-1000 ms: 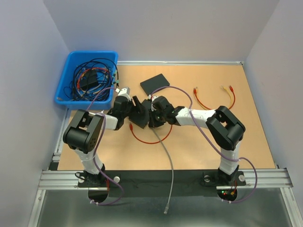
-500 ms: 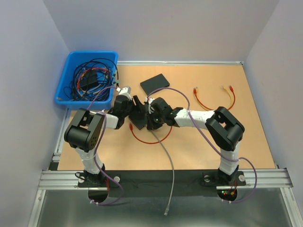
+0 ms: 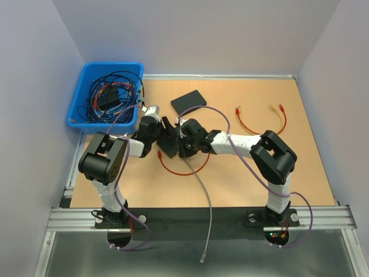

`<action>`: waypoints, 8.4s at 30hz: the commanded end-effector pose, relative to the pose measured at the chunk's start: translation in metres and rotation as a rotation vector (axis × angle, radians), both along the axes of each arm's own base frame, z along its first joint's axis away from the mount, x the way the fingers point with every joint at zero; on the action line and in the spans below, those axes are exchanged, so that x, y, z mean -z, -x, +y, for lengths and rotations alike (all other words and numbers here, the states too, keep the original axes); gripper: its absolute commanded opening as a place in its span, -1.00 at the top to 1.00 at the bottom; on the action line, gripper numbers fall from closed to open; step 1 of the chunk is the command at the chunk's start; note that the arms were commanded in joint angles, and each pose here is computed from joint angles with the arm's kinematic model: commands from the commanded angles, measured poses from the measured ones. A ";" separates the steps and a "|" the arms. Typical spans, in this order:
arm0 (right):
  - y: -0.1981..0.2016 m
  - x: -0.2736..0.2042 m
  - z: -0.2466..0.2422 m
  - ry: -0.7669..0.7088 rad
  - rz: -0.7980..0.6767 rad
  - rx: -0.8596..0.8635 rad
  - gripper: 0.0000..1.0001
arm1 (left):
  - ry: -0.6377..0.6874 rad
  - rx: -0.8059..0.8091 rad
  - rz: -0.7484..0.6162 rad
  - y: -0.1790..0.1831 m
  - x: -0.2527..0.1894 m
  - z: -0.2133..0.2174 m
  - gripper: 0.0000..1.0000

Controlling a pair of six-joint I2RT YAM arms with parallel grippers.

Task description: Insert the plug into the switch port

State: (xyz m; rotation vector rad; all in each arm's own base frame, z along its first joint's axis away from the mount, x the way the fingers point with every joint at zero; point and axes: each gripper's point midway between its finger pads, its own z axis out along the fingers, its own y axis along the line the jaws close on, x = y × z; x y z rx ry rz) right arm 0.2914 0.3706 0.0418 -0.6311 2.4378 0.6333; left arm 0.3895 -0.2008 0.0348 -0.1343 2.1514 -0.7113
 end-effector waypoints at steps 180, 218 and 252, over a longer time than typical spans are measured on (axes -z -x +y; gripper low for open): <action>-0.030 -0.011 -0.052 0.186 -0.229 0.136 0.99 | -0.047 0.156 -0.056 -0.011 -0.042 -0.011 -0.51; -0.030 -0.040 0.034 0.022 -0.232 0.009 0.99 | -0.212 -0.053 0.065 0.003 -0.028 0.036 -0.53; -0.021 0.002 -0.043 0.217 -0.236 0.138 0.99 | -0.154 0.140 0.054 -0.025 0.004 -0.001 -0.56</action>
